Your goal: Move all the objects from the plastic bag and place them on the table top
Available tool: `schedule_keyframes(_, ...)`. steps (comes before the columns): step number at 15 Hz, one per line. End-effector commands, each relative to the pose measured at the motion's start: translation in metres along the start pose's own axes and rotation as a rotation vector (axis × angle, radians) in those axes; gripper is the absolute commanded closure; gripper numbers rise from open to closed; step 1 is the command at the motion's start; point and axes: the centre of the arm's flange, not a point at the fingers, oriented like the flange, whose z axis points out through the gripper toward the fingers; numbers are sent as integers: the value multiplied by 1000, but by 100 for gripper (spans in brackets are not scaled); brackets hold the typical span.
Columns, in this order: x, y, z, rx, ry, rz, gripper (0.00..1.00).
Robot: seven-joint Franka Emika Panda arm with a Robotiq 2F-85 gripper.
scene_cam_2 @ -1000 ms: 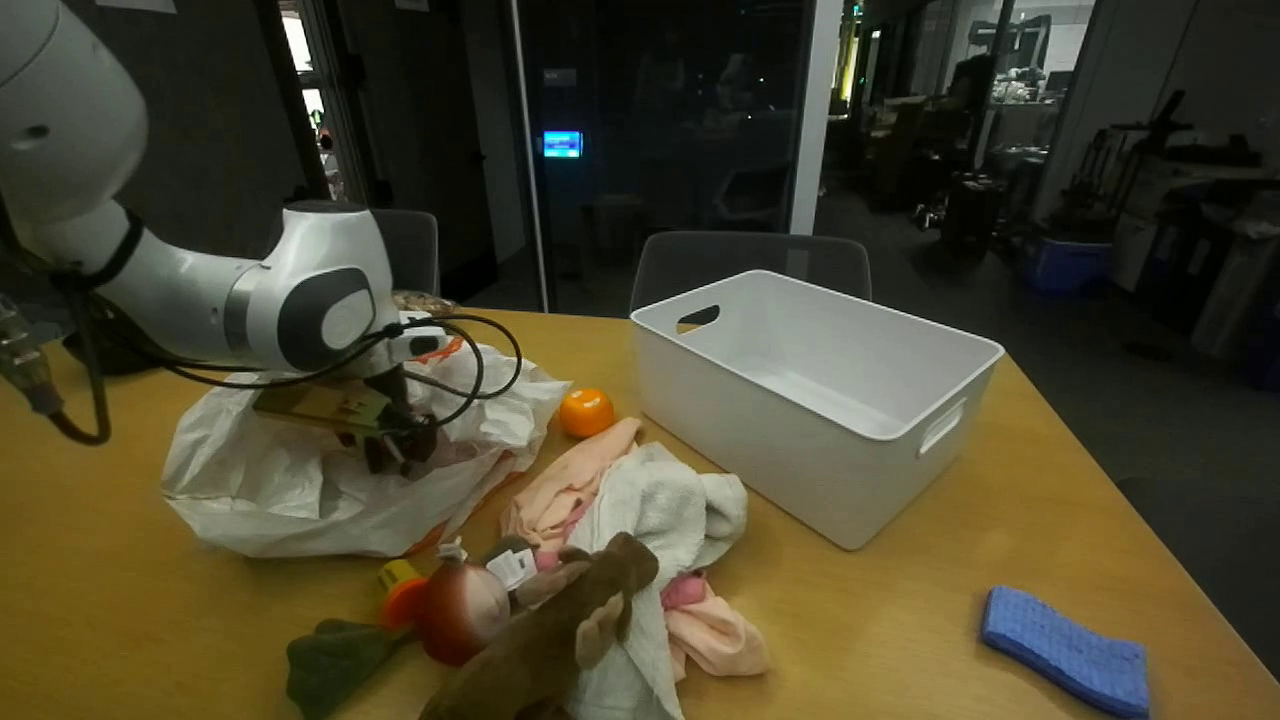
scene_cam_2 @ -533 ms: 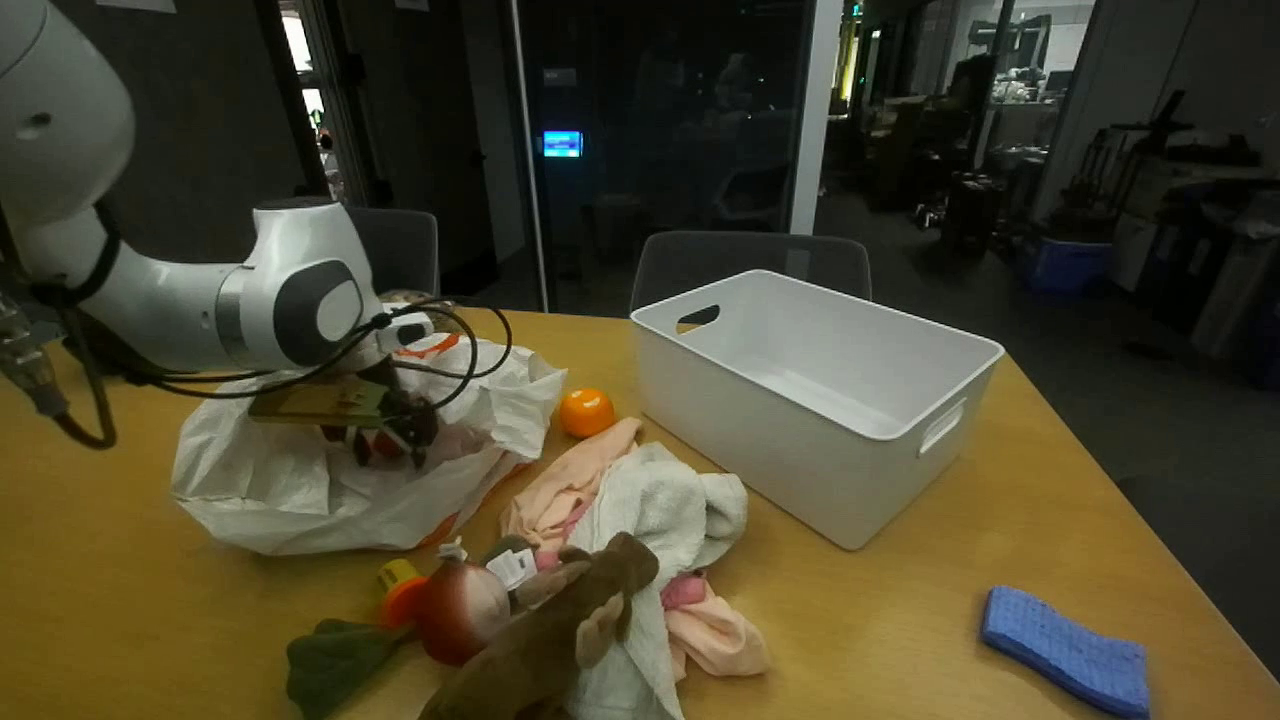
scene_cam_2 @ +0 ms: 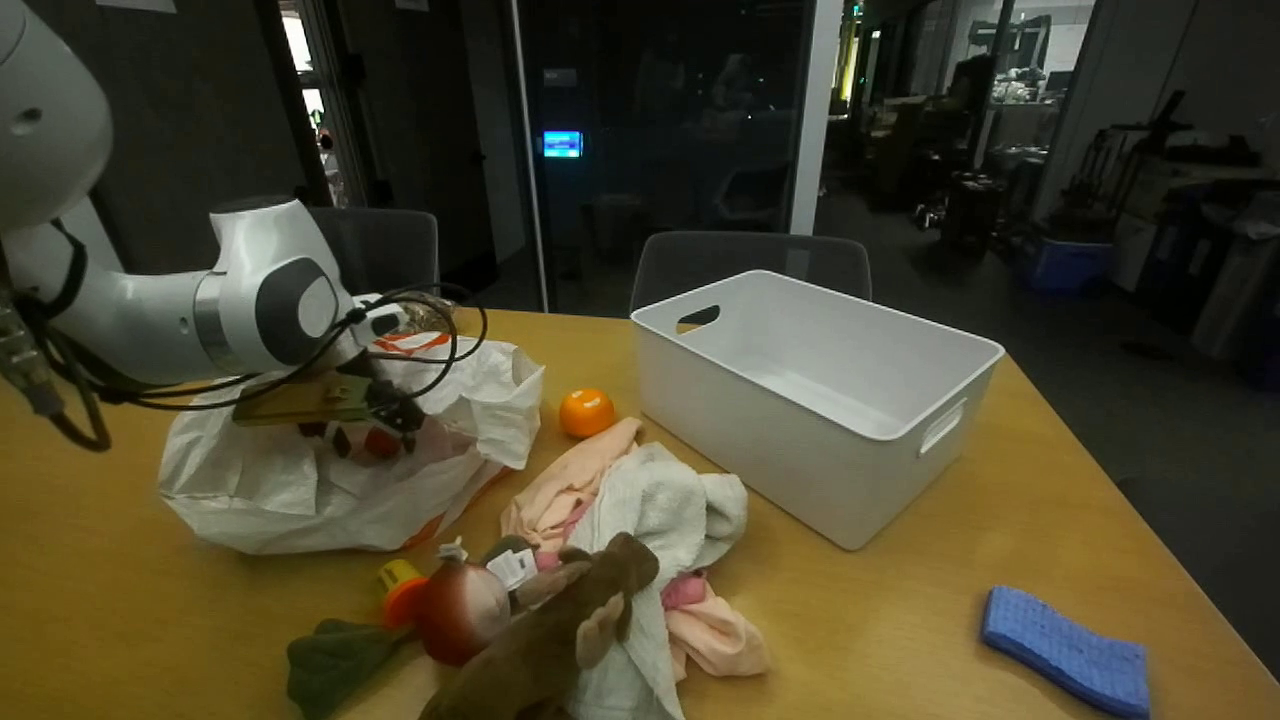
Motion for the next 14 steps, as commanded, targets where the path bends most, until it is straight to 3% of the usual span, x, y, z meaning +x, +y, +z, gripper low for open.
schedule_keyframes(1, 2, 0, 1, -16, 26, -20, 40)
schedule_keyframes(6, 1, 1, -3, -20, 33, -22, 77)
schedule_keyframes(10, -1, -3, -16, -37, 48, -15, 77)
schedule_keyframes(14, -12, -5, -56, -124, -13, 85, 77)
